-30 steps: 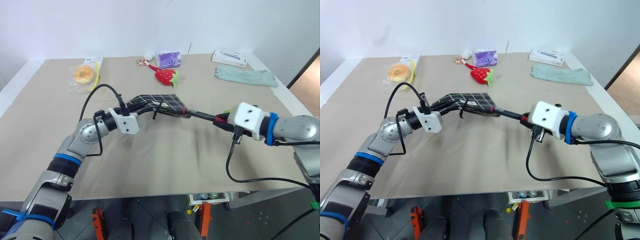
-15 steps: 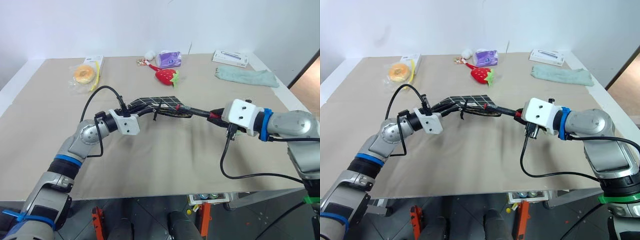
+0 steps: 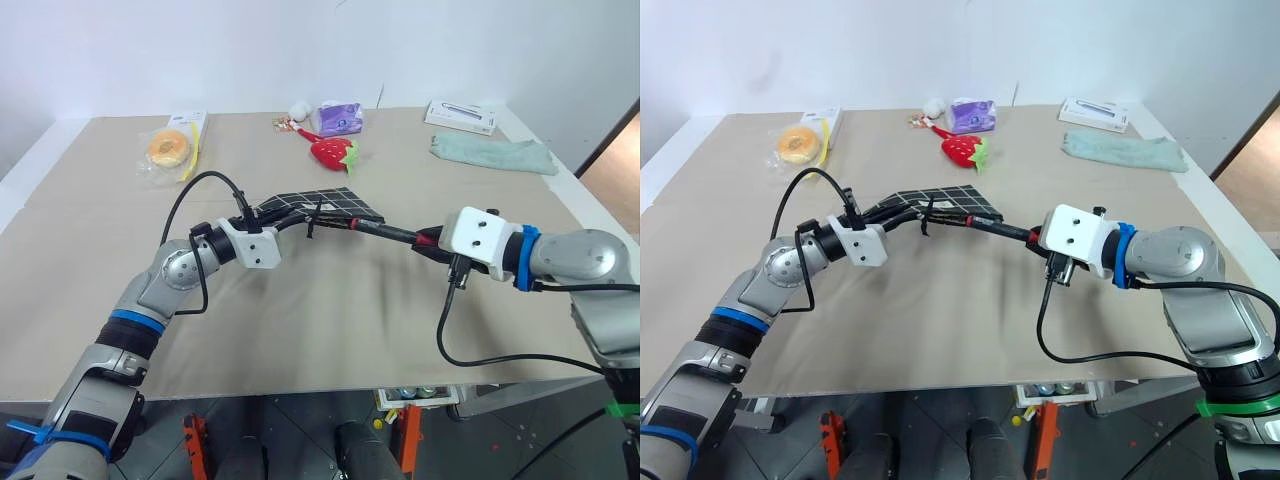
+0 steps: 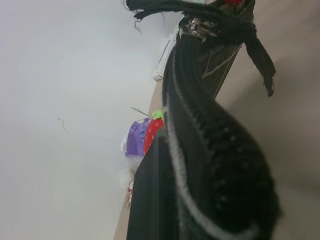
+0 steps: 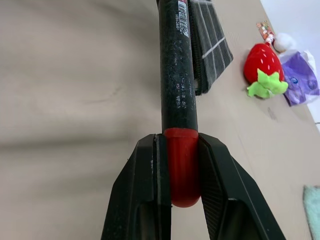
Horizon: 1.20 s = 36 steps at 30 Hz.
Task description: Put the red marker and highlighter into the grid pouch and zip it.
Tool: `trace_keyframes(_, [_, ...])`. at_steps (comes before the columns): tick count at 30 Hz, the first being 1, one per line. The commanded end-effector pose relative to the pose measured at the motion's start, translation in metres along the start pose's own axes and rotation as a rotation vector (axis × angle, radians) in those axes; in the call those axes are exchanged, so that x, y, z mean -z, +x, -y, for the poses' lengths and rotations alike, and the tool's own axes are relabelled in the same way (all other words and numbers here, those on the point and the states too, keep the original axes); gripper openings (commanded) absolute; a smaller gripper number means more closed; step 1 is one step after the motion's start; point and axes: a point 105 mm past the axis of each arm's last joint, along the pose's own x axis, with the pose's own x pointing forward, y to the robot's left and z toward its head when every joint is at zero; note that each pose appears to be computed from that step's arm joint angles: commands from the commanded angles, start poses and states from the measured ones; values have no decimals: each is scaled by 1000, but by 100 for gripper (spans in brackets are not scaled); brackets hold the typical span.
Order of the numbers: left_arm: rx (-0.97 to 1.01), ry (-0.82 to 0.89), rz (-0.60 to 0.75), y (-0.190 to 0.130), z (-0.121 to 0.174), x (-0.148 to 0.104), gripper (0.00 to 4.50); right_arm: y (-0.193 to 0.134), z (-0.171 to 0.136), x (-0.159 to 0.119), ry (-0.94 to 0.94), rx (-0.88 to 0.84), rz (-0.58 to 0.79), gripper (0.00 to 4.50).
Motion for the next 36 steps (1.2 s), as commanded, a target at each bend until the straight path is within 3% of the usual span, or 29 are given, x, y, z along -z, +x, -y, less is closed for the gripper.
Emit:
trace_keyframes(1, [-44, 19, 27, -2, -13, -8, 0, -2, 10, -8, -38, 40, 14, 48])
trace_keyframes(16, [0, -3, 92, 4, -2, -23, 0, 21, 7, -36, -73, 41, 116, 48])
trace_keyframes(26, [31, -186, 182, 13, 13, -44, 0, 33, 2, -63, -186, -37, 176, 48])
trace_keyframes(36, [43, -290, 187, 16, 21, -51, 0, 34, -13, -73, -194, -162, 183, 48])
